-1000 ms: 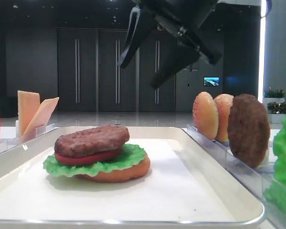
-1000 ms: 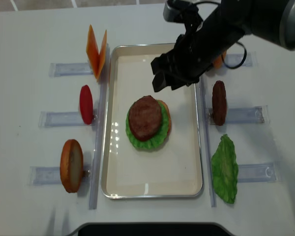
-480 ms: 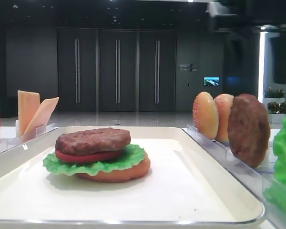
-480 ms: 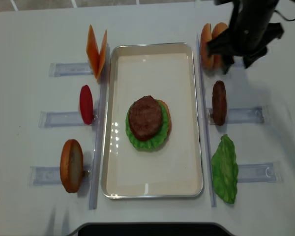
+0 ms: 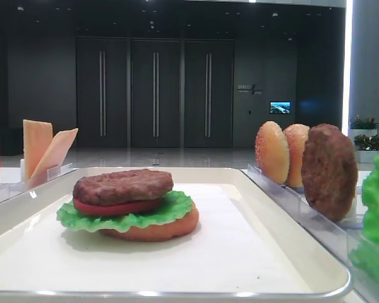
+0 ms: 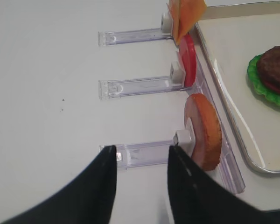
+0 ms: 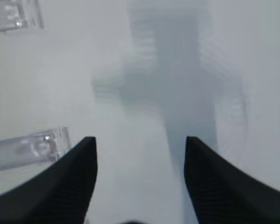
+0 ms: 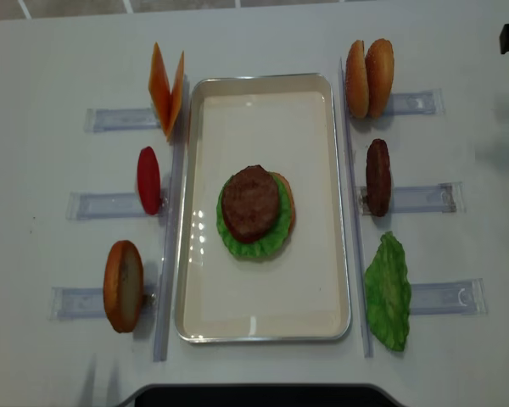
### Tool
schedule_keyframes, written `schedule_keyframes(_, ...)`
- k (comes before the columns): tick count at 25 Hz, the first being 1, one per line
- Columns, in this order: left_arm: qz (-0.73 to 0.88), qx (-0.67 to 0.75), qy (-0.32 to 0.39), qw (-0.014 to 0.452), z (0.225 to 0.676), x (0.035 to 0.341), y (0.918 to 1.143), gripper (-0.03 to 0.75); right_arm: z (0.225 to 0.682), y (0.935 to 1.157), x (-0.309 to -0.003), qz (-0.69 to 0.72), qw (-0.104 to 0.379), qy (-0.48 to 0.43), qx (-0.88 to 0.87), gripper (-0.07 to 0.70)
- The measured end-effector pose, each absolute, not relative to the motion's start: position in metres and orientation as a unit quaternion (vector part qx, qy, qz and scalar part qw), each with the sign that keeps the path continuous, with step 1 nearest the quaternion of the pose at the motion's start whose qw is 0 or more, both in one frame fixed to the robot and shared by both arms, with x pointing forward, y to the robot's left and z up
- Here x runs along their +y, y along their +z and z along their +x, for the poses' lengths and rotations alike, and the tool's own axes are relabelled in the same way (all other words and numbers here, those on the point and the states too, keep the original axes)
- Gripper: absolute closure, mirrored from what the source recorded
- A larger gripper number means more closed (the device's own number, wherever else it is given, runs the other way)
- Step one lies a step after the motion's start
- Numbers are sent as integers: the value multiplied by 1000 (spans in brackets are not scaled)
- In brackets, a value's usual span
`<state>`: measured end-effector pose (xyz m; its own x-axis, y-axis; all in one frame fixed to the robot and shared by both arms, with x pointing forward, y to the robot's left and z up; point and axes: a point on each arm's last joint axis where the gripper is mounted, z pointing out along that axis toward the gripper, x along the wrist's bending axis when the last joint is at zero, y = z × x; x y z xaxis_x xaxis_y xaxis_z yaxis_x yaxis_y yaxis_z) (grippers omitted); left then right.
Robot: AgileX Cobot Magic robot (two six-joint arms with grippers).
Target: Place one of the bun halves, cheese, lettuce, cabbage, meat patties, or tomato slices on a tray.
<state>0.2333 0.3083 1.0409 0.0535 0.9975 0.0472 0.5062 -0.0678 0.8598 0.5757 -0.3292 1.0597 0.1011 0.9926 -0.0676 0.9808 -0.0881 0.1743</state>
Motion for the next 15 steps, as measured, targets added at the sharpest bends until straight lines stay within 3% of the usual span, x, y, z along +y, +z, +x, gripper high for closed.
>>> schedule_keyframes(5, 638, 589, 356, 345, 233, 308, 1041, 433, 500, 1066, -319, 737, 76, 42, 670, 234)
schedule_keyframes(9, 638, 589, 356, 345, 233, 308, 1041, 433, 424, 1049, -308, 734, 71, 46, 674, 248)
schedule_keyframes(15, 638, 589, 356, 345, 233, 308, 1041, 433, 332, 1044, -304, 723, 145, 126, 664, 258)
